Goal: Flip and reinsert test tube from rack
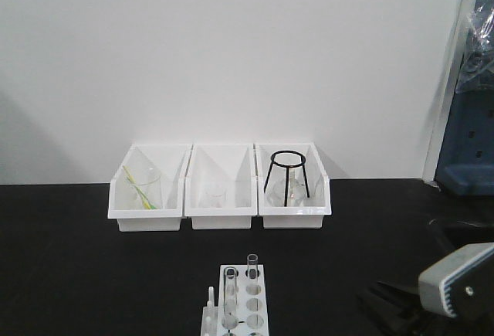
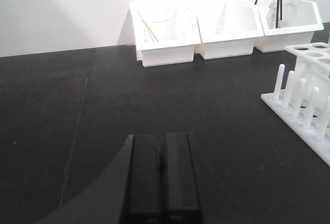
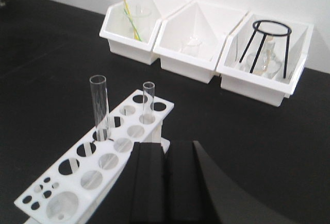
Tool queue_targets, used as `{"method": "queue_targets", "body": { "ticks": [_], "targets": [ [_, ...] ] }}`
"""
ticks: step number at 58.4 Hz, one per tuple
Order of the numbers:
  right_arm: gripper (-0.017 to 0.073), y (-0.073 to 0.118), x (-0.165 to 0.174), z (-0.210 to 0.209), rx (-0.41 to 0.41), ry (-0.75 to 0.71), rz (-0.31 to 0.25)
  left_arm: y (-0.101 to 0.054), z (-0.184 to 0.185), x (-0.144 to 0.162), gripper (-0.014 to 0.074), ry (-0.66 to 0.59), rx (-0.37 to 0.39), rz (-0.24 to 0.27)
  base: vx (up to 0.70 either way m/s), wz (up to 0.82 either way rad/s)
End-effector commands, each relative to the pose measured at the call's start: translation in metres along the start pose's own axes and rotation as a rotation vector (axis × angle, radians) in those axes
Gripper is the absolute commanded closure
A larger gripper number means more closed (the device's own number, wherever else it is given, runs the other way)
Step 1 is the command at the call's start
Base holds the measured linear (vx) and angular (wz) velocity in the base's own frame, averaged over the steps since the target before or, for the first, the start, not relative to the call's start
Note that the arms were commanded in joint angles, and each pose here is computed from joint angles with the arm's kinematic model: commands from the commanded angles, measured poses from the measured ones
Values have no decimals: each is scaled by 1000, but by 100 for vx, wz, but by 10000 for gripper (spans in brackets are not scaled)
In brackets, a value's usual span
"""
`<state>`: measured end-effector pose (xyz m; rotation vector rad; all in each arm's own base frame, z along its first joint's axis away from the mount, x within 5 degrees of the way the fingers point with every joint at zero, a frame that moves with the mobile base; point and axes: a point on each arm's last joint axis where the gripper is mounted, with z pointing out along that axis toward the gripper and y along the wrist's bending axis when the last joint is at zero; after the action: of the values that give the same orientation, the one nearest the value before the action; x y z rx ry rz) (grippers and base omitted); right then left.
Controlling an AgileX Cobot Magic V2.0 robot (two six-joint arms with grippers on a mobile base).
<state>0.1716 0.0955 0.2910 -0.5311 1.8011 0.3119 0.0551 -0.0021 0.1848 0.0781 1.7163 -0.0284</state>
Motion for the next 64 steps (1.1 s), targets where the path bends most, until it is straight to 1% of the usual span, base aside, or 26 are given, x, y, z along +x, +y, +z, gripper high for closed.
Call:
{"method": "queue_targets", "body": {
  "ticks": [1,8,40,44,46,49,50,51,53,56,61,64],
  "targets": [
    [570,1,-20,-12,-21,-135,-4,-1,-1,-9,599,-91,13,-14,0,0],
    [570,1,-23,-17,-19,-156,-5,-1,-1,-9,599,-91,13,-14,0,0],
    [570,1,-22,-16,-18,-149,-8,-1,-1,-9,599,-91,13,-14,0,0],
    [570,1,-21,-17,-13,-141,0,-1,-1,-9,599,-91,13,-14,0,0],
    [570,0,-22,-21,-7,-144,25,-1,-1,-9,599,-91,13,-14,0,0],
    [570,-2,-21,-28,9,-149,61,-1,-1,-9,599,-91,13,-14,0,0],
    [570,-4,-19,-32,18,-155,63,-1,-1,-9,599,-91,13,-14,0,0],
    [570,-4,-17,-35,23,-161,80,-1,-1,-9,599,-91,13,-14,0,0],
    [570,-6,-12,-43,40,-178,86,-1,-1,-9,599,-91,13,-14,0,0],
    [570,-9,-1,-56,69,-220,82,-1,-1,-9,599,-91,13,-14,0,0],
    [570,-14,25,-73,141,-276,55,-1,-1,-9,599,-91,13,-14,0,0],
    [570,-17,45,-84,204,-303,72,-1,-1,-9,599,-91,13,-14,0,0]
  ]
}}
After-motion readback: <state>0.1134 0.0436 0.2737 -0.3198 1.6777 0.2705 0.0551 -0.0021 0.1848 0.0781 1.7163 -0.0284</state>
